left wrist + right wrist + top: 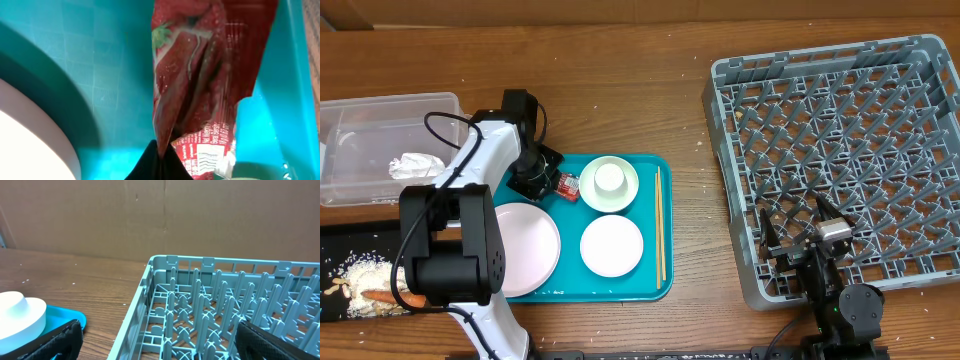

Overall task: Sort waste into correct bins and load items into the dishwasher
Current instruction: 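Drop the red wrapper into the clear plastic bin and hold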

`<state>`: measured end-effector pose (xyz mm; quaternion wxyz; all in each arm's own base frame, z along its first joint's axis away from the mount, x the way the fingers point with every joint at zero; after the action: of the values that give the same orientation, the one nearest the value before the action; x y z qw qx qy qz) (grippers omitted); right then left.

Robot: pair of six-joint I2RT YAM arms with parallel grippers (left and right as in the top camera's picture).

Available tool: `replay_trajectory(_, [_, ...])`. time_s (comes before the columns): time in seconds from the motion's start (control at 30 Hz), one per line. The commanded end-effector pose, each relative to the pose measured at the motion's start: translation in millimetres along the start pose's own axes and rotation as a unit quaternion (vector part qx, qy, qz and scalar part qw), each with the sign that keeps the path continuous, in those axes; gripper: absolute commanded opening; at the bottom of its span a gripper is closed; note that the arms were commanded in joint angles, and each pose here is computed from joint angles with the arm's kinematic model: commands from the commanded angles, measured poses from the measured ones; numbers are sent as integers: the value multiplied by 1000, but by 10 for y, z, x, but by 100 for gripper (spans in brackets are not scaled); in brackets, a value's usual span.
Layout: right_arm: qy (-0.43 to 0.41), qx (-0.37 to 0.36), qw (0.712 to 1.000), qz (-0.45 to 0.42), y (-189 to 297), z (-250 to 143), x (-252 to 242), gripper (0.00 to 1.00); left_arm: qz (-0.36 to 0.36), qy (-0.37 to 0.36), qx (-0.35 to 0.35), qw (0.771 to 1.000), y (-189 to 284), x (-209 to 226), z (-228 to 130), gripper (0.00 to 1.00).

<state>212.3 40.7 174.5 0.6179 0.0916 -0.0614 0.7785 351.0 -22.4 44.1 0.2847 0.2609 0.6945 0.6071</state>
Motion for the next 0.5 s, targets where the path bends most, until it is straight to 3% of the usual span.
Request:
replay_trajectory(0.0, [-2, -2, 1000, -5, -1, -18, -26, 100, -9, -14, -12, 1000, 266, -36, 165, 4])
replay_trajectory(0.2, [-2, -2, 1000, -5, -1, -18, -26, 100, -49, -48, -105, 992, 1246, -142, 729, 4])
replay_trajectory(0.33, [-2, -2, 1000, -5, -1, -18, -26, 100, -3, 4, -228, 974, 1949, 291, 1268, 4])
replay_trajectory(0.47, [-2, -2, 1000, -5, -1, -18, -26, 100, 48, 68, -276, 957, 2151, 821, 1573, 4])
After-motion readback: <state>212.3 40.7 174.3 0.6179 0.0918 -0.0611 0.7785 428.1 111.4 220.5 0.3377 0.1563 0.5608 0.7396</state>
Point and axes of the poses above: each gripper's point midway between its finger pads, its own y axis back along the fingers, its own x axis along the line the jaws close on, z = x × y, the point moved 3 cm from there along y, back along the fingers, and after that the axes turned 13 degrees about -y, right-handed, at the moved point
